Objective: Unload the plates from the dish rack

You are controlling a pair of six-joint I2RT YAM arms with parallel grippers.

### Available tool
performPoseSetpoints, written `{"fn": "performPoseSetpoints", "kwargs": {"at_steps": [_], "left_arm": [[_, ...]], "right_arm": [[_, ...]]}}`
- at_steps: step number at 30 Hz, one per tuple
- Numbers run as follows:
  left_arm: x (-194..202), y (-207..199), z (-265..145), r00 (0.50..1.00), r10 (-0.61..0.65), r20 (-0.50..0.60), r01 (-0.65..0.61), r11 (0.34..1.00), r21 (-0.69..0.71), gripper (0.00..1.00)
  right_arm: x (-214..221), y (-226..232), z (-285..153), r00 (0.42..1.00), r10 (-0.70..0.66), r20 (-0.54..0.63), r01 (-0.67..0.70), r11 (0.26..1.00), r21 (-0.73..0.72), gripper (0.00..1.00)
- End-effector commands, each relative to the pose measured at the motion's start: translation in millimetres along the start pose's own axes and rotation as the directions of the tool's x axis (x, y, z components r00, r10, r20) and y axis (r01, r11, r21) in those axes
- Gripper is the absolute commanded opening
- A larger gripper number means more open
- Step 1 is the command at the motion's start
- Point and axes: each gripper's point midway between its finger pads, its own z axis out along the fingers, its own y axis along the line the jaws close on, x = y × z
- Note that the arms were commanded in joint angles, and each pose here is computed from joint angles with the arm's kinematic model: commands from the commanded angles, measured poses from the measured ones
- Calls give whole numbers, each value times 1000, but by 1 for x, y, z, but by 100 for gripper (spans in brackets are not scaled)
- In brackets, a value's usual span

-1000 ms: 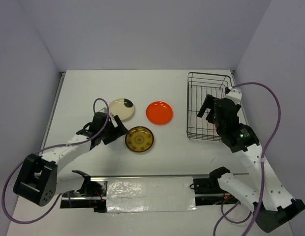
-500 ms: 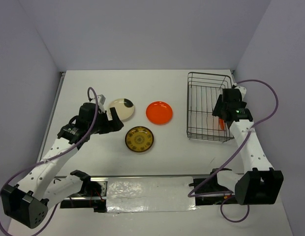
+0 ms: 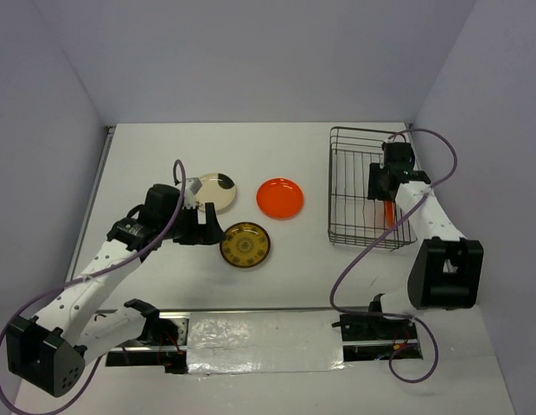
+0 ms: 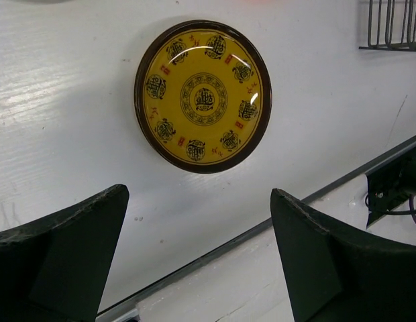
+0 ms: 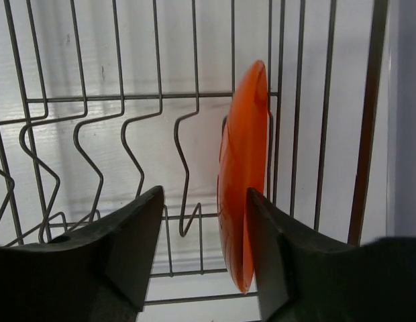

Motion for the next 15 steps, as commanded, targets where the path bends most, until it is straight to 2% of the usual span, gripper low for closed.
{"fn": "performPoseSetpoints", "kwargs": {"at_steps": [1, 6, 9, 15], "left_arm": [[-4, -11, -3, 999, 45, 24, -46, 997, 62, 100], [-7, -13, -7, 998, 47, 51, -50, 997, 65, 99], [-7, -13, -8, 998, 46, 53, -50, 997, 66, 100], [-8, -14, -10, 997, 50, 64, -54, 996, 70, 100]], "right_arm": [[-33, 1, 1, 997, -72, 8, 72, 997, -22, 57], [-57, -11, -12, 986, -164, 0, 164, 986, 17, 44], [-66, -13, -19, 966, -258, 29, 258, 966, 6, 31], [-49, -15, -12, 957, -288, -16, 288, 958, -15, 29]]}}
